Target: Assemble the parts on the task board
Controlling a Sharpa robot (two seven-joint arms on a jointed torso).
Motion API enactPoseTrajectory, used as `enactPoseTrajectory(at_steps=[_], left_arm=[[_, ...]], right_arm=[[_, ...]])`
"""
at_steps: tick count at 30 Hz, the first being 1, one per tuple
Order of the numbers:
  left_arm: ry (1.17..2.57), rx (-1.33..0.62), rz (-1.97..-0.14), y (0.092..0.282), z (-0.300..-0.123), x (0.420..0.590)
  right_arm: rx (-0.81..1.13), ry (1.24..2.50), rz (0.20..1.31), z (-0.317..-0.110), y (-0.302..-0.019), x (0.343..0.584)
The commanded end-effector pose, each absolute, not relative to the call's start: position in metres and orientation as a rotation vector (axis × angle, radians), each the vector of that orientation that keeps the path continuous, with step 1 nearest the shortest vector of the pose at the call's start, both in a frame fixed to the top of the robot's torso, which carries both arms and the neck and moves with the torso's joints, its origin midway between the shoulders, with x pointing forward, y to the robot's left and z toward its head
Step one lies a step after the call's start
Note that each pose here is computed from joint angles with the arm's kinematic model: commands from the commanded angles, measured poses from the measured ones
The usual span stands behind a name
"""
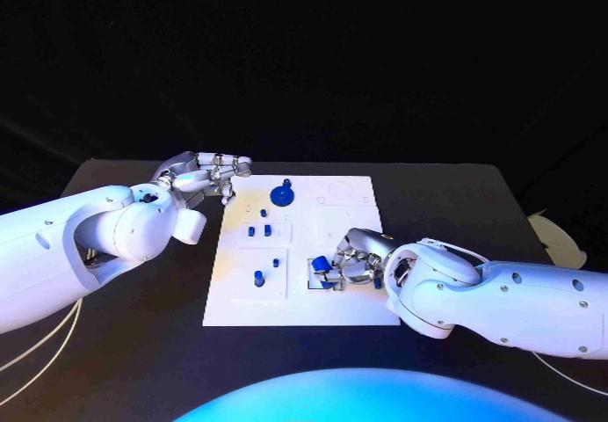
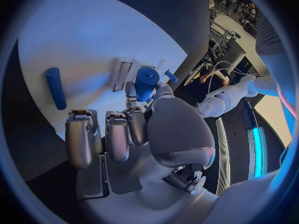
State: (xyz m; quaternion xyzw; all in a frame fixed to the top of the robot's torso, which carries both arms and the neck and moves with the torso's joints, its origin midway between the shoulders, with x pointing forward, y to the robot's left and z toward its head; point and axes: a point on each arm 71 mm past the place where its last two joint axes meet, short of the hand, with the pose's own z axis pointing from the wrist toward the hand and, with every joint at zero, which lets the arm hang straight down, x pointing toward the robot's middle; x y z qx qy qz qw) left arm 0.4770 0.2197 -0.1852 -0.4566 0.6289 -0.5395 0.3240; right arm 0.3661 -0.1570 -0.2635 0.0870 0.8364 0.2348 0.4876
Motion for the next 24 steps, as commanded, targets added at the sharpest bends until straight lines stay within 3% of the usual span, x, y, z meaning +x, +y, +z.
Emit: enactPoseTrajectory(at_steps=[1, 24], left_arm=[[1.658, -1.193, -1.44, 0.217, -0.1842, 0.4761], [1.66, -1.194, -1.438, 0.2178, -0.1844, 0.476]], right_arm=[[0.217, 2.051, 0.567, -0.2651, -0.1558, 0.3665], [0.215, 1.971, 0.599, -0.259, -0.1544, 0.3681]])
